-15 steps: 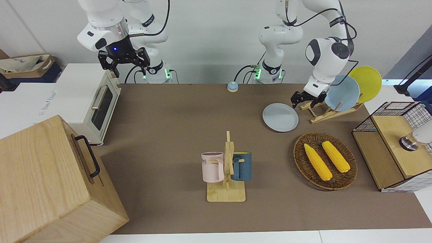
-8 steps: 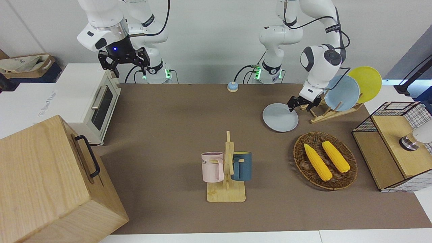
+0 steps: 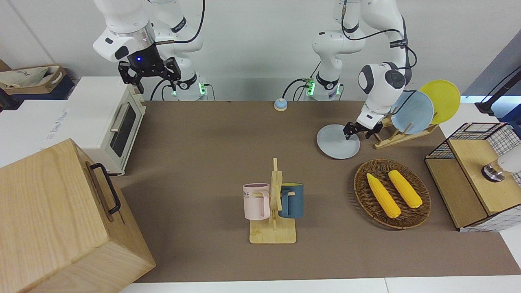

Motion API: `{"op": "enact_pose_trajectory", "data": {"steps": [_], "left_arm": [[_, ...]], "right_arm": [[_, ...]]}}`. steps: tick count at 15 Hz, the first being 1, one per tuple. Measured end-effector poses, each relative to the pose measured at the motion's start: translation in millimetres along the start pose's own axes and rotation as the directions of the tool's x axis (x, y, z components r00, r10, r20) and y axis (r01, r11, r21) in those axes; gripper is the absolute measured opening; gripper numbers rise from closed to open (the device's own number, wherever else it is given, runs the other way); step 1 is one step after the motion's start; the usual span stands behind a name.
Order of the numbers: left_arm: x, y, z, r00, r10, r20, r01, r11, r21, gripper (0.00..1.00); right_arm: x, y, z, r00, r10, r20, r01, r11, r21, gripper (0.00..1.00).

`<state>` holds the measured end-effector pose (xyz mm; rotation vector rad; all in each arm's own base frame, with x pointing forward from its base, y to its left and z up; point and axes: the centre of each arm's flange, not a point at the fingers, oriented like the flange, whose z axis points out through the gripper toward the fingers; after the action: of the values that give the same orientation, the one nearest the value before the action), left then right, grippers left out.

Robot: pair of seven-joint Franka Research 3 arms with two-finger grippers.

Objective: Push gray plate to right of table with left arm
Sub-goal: 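Push the gray plate with the left gripper across the table toward the toaster oven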

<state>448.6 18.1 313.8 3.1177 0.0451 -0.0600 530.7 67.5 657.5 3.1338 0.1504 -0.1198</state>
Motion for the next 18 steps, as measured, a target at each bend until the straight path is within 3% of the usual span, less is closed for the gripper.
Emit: {"op": "enact_pose_trajectory", "data": {"steps": [5,13,18], "left_arm": [[0.8,0.1,5.5,1.0,-0.001,0.006,0.001,1.0,0.0,0.94],[1.0,4.1,5.2,0.9998,-0.021,0.004,0.021,1.0,0.001,0.07],[1.1,7.1,2.2,0.9998,-0.022,-0.002,0.022,1.0,0.001,0.04]], "right_arm": [[0.0,0.0,0.0,1.0,0.0,0.0,0.0,1.0,0.0,0.99],[0.0,0.0,0.0,1.0,0.0,0.0,0.0,1.0,0.0,0.99],[0.0,0.0,0.0,1.0,0.0,0.0,0.0,1.0,0.0,0.99]]}}
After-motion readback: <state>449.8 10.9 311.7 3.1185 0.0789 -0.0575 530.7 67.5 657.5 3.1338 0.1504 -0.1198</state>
